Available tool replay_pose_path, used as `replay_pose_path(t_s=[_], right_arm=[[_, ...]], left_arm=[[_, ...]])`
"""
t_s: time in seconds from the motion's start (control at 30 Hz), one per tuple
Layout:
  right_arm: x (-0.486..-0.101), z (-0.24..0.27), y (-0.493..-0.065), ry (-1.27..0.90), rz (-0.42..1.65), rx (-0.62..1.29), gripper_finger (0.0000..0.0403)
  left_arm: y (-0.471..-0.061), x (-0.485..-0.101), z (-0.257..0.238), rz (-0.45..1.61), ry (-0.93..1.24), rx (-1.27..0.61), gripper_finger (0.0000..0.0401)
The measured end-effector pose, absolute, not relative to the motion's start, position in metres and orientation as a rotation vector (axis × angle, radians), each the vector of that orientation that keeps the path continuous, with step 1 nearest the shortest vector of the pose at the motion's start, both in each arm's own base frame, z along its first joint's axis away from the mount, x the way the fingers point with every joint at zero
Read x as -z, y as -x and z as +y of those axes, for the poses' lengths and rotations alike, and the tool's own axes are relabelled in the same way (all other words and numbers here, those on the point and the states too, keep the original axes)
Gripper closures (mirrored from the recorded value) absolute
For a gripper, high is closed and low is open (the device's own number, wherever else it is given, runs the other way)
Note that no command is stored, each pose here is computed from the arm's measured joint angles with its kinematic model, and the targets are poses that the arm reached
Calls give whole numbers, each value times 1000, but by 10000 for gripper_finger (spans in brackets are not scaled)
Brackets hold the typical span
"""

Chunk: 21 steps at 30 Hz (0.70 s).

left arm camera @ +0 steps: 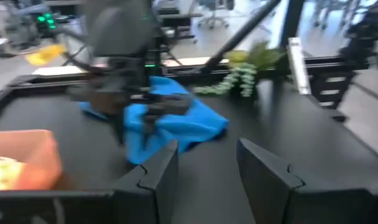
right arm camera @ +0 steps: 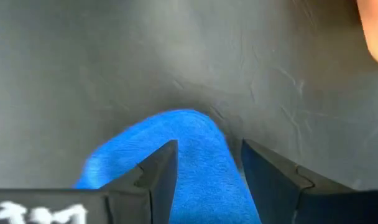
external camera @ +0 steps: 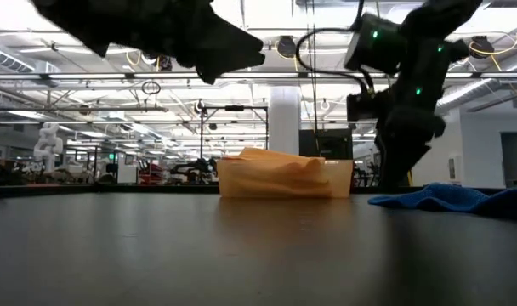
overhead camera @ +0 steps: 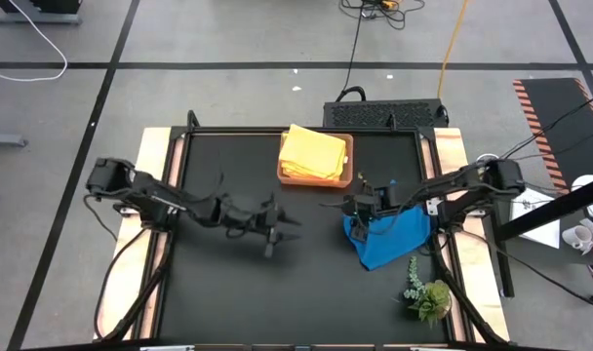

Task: Fold microfiber towels
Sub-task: Fold the blue microfiber cloth

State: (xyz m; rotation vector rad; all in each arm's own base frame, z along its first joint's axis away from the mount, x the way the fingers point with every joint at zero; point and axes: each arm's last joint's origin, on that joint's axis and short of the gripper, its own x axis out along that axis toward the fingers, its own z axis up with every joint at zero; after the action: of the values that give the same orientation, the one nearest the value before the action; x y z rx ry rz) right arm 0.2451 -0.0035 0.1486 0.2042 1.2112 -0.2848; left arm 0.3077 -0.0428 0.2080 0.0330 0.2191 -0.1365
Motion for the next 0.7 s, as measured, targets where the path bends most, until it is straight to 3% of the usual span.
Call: replay_pose_path(t_s=[0.23,0.5,0.7], right_arm=[[-132,-6,-249,-150,1263,260,249],[-142,-3,-251,-154,1176,204,389],[-161,-2,-258,-140,1004,227,400]], left_arm=[[-308,-182,-65,240,63,127,240],[-326,-157,-69,303,169,-10,240],[-348,-148,-65,229,285,-122,240]])
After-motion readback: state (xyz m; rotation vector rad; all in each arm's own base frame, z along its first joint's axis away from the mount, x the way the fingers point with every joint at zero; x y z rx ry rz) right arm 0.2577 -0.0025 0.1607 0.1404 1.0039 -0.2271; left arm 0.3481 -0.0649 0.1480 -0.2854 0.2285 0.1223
